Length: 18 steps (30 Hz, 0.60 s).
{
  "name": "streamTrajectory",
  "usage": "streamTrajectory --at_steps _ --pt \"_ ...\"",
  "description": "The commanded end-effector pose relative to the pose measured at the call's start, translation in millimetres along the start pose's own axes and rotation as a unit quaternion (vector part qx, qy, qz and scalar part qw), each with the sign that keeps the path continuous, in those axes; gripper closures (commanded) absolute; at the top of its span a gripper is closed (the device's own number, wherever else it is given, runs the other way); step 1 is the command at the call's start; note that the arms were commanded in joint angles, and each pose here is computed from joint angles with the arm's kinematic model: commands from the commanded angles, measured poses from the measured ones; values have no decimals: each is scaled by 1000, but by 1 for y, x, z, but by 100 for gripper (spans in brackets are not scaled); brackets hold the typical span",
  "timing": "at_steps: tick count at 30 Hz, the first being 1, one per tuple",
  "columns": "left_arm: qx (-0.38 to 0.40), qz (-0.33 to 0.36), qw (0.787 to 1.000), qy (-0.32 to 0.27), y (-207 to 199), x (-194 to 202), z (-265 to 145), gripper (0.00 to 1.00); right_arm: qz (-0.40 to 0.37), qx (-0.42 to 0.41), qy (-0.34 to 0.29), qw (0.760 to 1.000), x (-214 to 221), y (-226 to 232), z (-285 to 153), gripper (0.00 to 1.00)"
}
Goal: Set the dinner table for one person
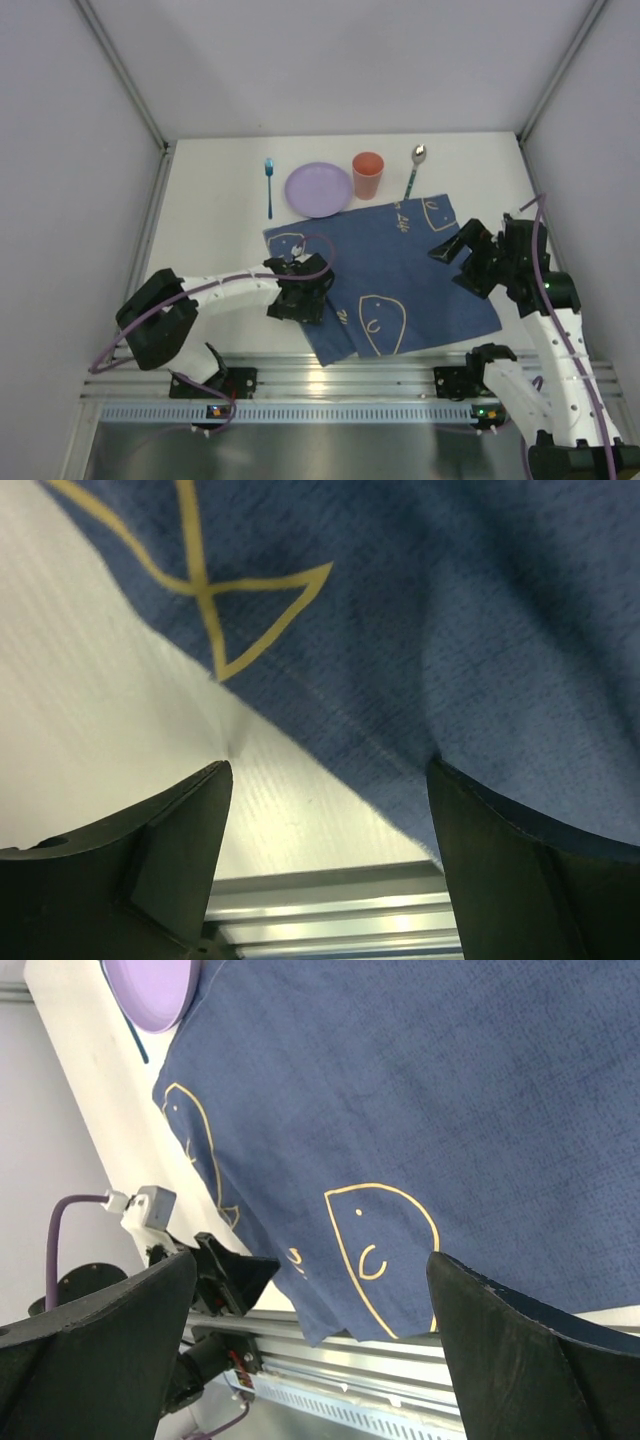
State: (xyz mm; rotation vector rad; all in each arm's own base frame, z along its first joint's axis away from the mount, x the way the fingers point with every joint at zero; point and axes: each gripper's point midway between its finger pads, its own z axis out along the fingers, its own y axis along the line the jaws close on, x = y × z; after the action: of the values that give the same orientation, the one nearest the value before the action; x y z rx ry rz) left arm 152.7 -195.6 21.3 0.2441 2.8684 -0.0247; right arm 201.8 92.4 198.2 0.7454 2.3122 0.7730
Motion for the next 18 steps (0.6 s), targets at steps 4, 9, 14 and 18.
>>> streamTrajectory --at_steps 4,9,14,18 --pt "64 -8 998 -13 -39 -15 23 21 -6 -9 -15 1000 -5 1 0 0" --pt "39 -9 999 21 -34 1 48 51 -11 -7 -15 1000 -3 -1 -2 0" --pt "-13 -36 998 48 6 11 53 100 -15 -1 -12 1000 0 -4 -5 0" --pt "-11 -80 997 21 41 -1 23 100 -18 -6 -9 1000 1 -2 -6 0"
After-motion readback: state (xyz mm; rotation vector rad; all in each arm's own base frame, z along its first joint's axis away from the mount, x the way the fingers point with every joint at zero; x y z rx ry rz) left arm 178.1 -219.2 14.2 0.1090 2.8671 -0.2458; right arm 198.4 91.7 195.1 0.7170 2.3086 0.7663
